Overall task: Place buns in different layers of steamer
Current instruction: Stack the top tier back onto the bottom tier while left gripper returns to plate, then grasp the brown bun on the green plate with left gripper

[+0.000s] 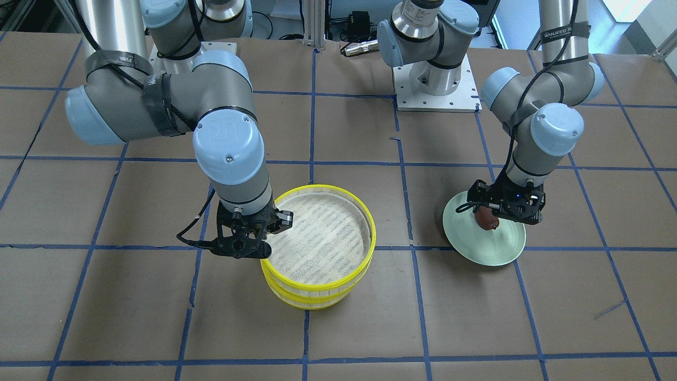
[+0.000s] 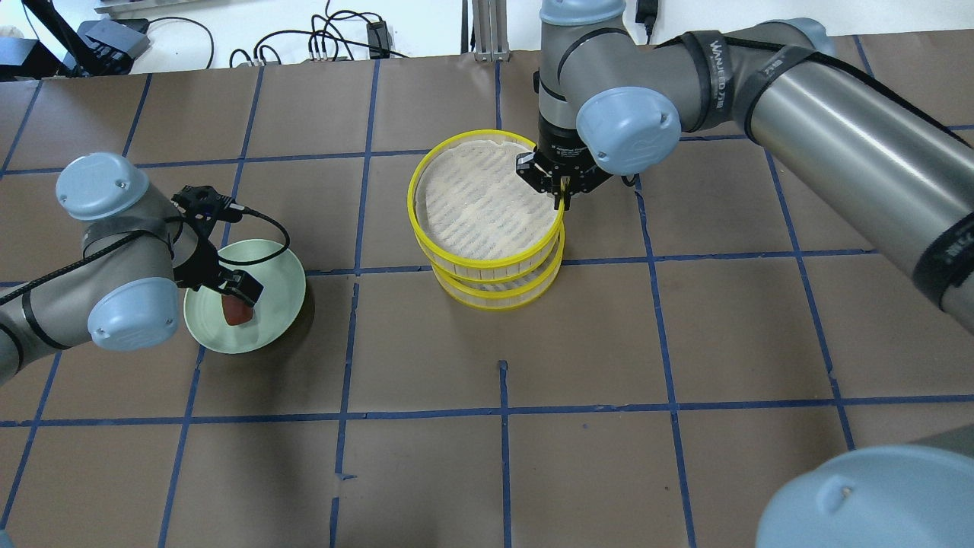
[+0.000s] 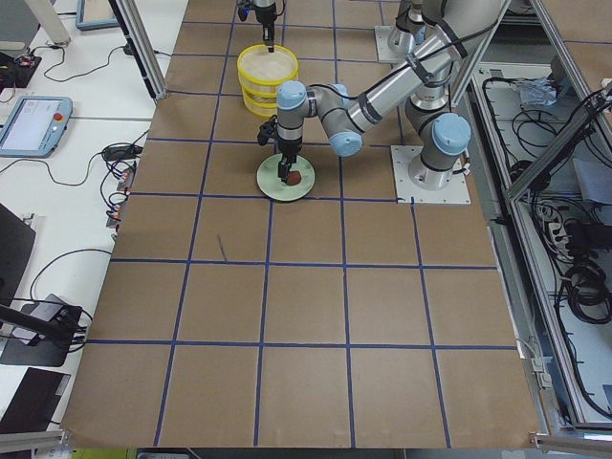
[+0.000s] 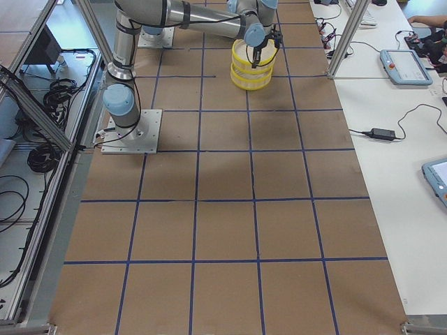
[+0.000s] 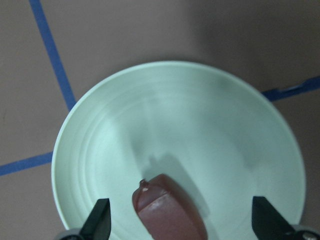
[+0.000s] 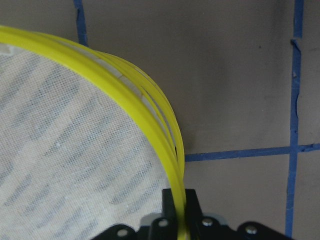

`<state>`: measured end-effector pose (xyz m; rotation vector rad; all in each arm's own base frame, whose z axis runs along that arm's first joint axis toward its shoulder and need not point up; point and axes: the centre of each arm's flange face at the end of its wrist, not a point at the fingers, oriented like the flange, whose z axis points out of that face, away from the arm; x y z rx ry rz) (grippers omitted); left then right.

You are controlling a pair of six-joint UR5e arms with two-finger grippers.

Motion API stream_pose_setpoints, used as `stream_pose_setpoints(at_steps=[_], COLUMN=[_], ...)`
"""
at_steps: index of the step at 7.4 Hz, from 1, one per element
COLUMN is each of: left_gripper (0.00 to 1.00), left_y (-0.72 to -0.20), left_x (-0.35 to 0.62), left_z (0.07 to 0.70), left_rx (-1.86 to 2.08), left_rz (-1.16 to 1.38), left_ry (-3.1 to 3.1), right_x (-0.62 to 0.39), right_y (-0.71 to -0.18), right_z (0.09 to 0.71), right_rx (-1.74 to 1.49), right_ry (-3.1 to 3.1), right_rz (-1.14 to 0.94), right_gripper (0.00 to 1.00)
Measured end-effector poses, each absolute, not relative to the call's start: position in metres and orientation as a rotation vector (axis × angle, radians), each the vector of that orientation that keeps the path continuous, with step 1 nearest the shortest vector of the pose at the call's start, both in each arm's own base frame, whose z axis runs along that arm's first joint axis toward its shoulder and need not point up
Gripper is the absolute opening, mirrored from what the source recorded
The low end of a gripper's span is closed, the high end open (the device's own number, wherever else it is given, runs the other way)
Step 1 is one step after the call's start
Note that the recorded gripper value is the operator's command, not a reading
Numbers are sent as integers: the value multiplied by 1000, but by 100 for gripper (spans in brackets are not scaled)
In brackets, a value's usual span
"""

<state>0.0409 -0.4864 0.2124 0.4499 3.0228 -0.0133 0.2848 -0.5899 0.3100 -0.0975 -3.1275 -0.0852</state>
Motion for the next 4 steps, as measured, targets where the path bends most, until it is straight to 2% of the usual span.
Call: stream_pose_setpoints(at_steps=[1,2,3,4], left_gripper=[19,8,3,3], left_y=[-484,-485,-486,-488], left_x=[46,48,49,49], left_z=[208,205,205,206], left_rx=[459,462,454,423], left_rz=[6,15,16,7], left_ry=[3027,3029,3031,3034], right_x=[287,286,286,284], right_y=[-591,-592,-593,-594], right_z=[303,297,292,289], right_rx=[-91,-86,-86,-87], right_ry=[-3122,-3112,-3098,-3083], right_rz=[-85,-91,-97,-98], right_gripper=[4,4,4,4])
